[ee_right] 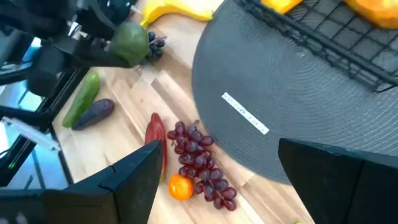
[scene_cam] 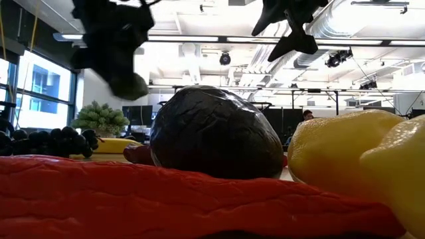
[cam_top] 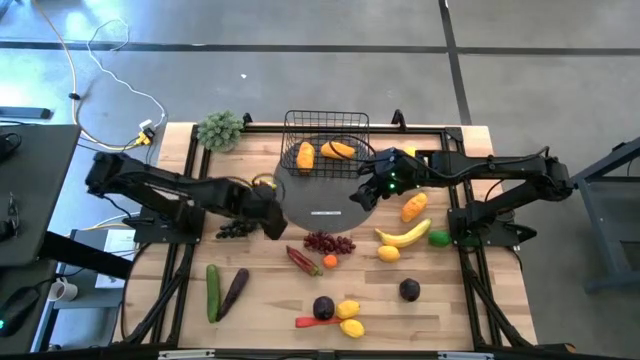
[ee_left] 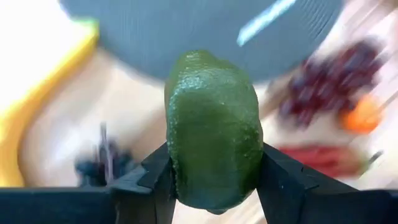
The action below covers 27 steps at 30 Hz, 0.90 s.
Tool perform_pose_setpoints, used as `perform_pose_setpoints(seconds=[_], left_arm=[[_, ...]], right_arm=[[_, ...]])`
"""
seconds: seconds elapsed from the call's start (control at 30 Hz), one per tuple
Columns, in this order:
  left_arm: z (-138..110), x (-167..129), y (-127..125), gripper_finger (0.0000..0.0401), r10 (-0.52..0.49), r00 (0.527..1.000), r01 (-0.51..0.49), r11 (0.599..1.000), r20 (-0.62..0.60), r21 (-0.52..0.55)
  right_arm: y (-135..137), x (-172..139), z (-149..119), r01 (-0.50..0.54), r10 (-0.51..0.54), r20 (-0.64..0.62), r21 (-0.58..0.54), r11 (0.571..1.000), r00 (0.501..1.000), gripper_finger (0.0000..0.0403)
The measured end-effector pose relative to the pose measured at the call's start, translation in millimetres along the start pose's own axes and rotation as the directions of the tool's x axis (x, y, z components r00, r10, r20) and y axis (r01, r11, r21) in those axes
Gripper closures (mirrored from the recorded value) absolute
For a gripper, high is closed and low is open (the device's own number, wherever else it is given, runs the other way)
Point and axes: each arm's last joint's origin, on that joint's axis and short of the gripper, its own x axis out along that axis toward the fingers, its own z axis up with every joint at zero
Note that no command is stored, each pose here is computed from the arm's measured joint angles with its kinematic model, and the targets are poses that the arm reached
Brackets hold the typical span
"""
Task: Build produce basket
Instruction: Put the left green lime into the black wire basket
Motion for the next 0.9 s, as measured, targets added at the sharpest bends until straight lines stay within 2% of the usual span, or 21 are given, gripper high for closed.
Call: perform_pose_setpoints(seconds=[0.23,0.5,0.67,0.9], left_arm=[[39.7,-12.9,16.5,0.0237,-0.094,0.977,0.082,0.994,0.191,0.069],[76.2,-11.8,33.6,0.0238,-0.180,0.941,0.126,0.973,0.287,0.195],[98.1,-13.9,45.2,0.0238,-0.185,0.897,0.076,0.959,0.402,0.274],[127.2,-15.9,60.3,0.0238,-0.175,0.809,-0.079,0.913,0.561,0.399]], right_arm=[[-2.4,-0.1,0.0,0.052,-0.052,0.028,0.022,0.998,0.998,0.0102],[-7.3,-0.5,-2.2,0.130,-0.135,0.039,0.123,0.984,0.990,0.0102],[-12.6,-1.3,-5.2,0.209,-0.217,0.036,0.159,0.965,0.976,0.0102],[-20.5,-3.5,-8.9,0.324,-0.348,0.055,0.259,0.910,0.936,0.0102]])
